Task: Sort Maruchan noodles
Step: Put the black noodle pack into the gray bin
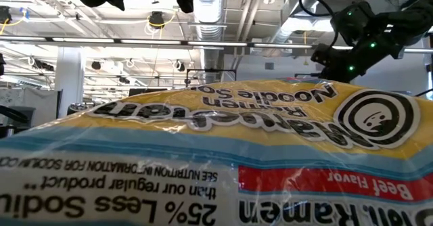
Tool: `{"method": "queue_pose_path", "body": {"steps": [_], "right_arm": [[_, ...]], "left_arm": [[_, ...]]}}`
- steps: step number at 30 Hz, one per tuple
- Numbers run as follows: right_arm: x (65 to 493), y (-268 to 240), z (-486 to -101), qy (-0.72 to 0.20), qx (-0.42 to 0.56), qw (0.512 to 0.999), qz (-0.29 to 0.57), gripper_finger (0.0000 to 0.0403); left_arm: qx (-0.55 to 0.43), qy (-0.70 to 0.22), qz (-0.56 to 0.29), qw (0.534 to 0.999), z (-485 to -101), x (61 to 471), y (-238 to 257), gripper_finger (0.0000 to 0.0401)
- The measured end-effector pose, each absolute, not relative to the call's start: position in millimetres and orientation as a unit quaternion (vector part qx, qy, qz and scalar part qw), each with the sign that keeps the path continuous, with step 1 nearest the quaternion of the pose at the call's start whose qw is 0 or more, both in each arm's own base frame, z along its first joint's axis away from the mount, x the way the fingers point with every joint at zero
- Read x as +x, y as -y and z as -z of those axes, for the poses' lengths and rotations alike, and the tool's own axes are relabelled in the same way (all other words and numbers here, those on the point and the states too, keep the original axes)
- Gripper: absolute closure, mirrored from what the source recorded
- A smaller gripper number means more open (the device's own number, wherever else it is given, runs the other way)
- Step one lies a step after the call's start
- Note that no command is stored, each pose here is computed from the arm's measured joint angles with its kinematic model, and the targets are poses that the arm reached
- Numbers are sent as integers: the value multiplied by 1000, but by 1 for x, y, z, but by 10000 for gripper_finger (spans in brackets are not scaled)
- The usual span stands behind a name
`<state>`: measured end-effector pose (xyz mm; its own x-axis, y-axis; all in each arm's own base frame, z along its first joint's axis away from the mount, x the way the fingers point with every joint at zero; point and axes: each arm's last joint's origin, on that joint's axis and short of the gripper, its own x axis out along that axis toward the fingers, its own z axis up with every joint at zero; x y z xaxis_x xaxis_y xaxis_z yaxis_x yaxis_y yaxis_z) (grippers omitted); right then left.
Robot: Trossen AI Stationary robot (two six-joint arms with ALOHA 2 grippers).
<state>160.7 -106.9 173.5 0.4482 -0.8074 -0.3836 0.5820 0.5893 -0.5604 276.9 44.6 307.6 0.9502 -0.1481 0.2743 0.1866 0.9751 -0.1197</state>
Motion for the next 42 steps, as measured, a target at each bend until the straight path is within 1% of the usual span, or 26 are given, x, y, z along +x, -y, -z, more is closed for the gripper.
{"method": "queue_pose_path", "body": {"steps": [3, 6, 12, 15, 20, 25, 29, 33, 36, 42], "right_arm": [[162, 105, -172, -306, -142, 840, 424, 377], [161, 103, -171, -309, -103, 843, 428, 366], [162, 103, -174, -325, -39, 836, 440, 316], [164, 102, -178, -334, -19, 839, 429, 291], [169, 92, -186, -367, -4, 839, 402, 254], [172, 82, -196, -403, 9, 830, 386, 228], [170, 78, -205, -429, 32, 815, 389, 221], [171, 75, -218, -434, 53, 809, 394, 221], [177, 72, -231, -418, 53, 820, 388, 223], [189, 74, -271, -358, 35, 853, 378, 221]], "left_arm": [[-72, 132, 85, 985, -308, 277, -45, 244], [-73, 132, 85, 985, -307, 277, -45, 244], [-73, 132, 85, 985, -307, 277, -45, 244], [-73, 132, 85, 985, -307, 277, -45, 244], [-73, 132, 85, 985, -307, 277, -44, 244], [-73, 132, 85, 985, -307, 277, -44, 244], [-73, 132, 85, 985, -307, 277, -44, 244], [-73, 132, 85, 985, -307, 277, -45, 244], [-76, 132, 85, 985, -307, 277, -45, 244], [-76, 132, 86, 985, -307, 277, -45, 244]]}}
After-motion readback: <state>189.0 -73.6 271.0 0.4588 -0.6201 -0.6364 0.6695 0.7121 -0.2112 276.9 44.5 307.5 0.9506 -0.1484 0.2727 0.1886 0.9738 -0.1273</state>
